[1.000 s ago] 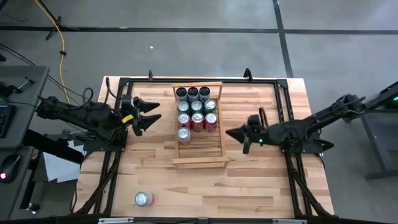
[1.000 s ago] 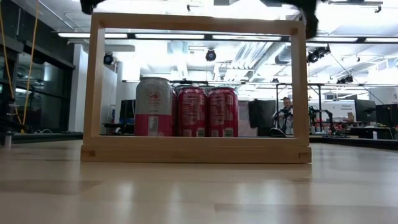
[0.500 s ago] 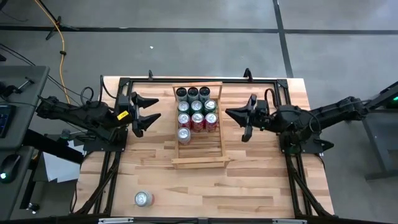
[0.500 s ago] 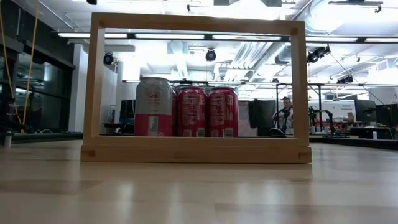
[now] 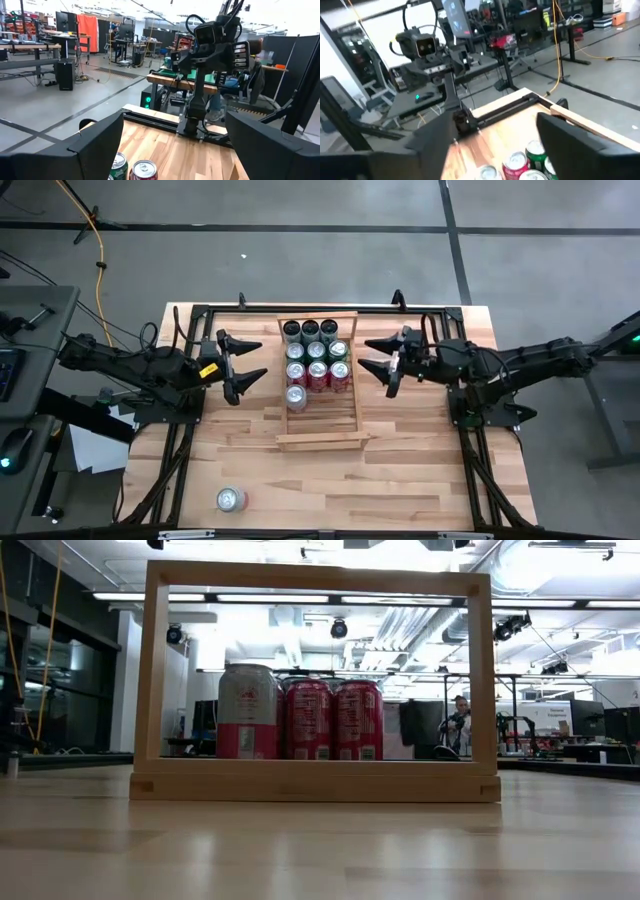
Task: Place canned beverage on shelf
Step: Put the pink can on the shelf aligned with the other pink can
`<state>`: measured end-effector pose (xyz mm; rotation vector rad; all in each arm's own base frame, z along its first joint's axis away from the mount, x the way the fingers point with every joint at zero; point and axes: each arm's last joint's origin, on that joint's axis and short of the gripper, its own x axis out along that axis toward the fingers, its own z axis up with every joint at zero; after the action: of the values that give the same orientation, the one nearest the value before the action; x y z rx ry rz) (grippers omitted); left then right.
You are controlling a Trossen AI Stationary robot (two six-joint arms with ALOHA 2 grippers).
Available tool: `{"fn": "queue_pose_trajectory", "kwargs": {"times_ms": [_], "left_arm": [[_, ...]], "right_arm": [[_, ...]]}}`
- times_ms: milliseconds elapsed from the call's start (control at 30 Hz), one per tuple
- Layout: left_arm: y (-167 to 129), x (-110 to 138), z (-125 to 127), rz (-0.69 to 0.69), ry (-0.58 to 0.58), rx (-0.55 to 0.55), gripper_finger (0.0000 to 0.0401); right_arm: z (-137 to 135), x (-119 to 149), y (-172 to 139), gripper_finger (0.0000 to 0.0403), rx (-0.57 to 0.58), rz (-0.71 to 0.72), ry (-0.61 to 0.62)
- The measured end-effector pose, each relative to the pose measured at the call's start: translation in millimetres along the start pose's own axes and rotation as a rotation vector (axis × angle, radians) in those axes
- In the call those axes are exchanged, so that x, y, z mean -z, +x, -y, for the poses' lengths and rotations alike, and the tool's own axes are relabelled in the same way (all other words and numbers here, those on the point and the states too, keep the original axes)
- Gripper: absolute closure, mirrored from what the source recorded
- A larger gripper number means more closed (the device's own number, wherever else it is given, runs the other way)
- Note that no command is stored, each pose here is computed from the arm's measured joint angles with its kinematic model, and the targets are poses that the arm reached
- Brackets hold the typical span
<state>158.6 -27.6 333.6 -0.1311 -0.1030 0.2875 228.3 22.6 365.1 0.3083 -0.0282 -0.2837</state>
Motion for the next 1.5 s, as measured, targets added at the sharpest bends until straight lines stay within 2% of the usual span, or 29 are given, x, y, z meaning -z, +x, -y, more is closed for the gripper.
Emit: {"fn": "queue_pose_trajectory", "kwargs": {"times_ms": [100, 233, 633, 1200, 1367, 1500], "left_arm": [[-0.1, -0.2, -0.1, 0.001, -0.001, 0.000, 0.0059], [-0.6, -0.7, -0.3, 0.005, -0.003, 0.001, 0.0059], [-0.6, -1.4, -0.2, 0.010, -0.007, 0.001, 0.0059], [-0.6, -1.4, -0.2, 0.010, -0.007, 0.001, 0.0059], [-1.7, -11.0, 0.1, -0.005, -0.135, 0.004, 0.0059], [-3.2, -29.6, 1.6, -0.128, -0.194, -0.006, 0.0059]], "right_arm": [[-0.1, -1.8, -0.5, 0.0099, 0.000, -0.024, -0.023], [-0.1, -1.7, -0.6, 0.0075, 0.000, -0.028, -0.092], [-0.1, -1.8, -0.6, 0.0073, -0.002, -0.028, -0.274], [0.9, 5.9, -0.2, 0.0073, -0.030, -0.104, -0.311], [0.8, 5.9, 0.0, 0.0073, -0.031, -0.104, -0.296], [0.8, 5.9, 0.0, 0.0073, -0.030, -0.104, -0.278]]}}
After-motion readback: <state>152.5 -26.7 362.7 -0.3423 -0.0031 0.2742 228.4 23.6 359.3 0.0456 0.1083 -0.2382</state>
